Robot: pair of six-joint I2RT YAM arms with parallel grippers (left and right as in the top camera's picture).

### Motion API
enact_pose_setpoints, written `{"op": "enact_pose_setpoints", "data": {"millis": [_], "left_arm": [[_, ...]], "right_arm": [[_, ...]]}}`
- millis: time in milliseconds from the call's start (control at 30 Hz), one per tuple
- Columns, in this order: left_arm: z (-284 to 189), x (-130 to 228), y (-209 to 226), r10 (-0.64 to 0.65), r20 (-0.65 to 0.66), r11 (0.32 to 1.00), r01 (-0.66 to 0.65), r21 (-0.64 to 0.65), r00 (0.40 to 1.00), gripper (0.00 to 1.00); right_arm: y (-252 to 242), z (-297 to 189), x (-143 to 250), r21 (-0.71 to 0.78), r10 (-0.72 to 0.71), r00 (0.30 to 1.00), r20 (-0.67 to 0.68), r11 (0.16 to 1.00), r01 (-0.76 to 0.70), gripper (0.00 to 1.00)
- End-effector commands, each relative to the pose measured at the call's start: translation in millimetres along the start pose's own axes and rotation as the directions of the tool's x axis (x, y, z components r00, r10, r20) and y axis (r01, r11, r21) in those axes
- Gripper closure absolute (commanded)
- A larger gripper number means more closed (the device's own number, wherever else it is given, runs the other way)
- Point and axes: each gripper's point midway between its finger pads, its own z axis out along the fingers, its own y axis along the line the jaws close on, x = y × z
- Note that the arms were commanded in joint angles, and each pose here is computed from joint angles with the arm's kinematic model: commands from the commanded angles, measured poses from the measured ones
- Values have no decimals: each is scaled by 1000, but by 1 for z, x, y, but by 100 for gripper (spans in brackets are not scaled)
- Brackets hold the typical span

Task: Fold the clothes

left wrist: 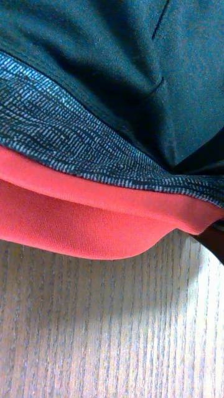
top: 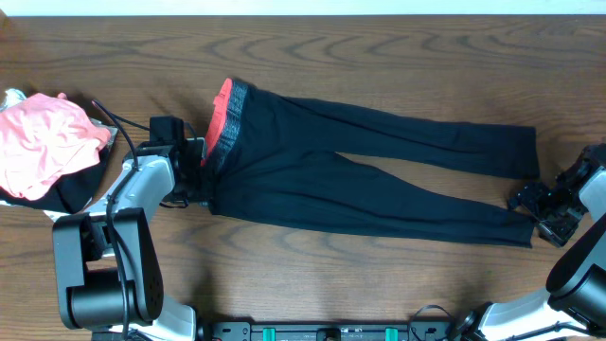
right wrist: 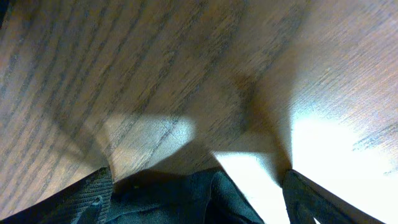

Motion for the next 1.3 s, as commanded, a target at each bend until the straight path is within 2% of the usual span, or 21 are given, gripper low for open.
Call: {"op": "enact_pose_setpoints", "data": {"millis": [0,300,533,1000,1167,1267], "left_arm": [[11,17,1,-20,-63,1000,20,4,998,81],[11,17,1,-43,-63,999,43,2,997,81],[11,17,1,-45,-63,999,45,2,997,80],[11,17,1,-65,-63,998,65,1,996,78],[11,17,1,-65,-63,998,65,1,996,78],[11,18,1,-70,-67,998,70,0,995,78]], "right_arm": [[3,11,19,-25,8,997,-71,1000,-9,16],[3,11,24,-25,8,996,-90,1000,-10,16],[22,8,35,-134,7,989,-146,991,-27,17],[16,5,54,-111,16,975,-224,993,-41,13],[13,5,54,-94,16,975,-223,995,-38,18],[13,5,54,-93,16,975,-223,995,-38,32]]}}
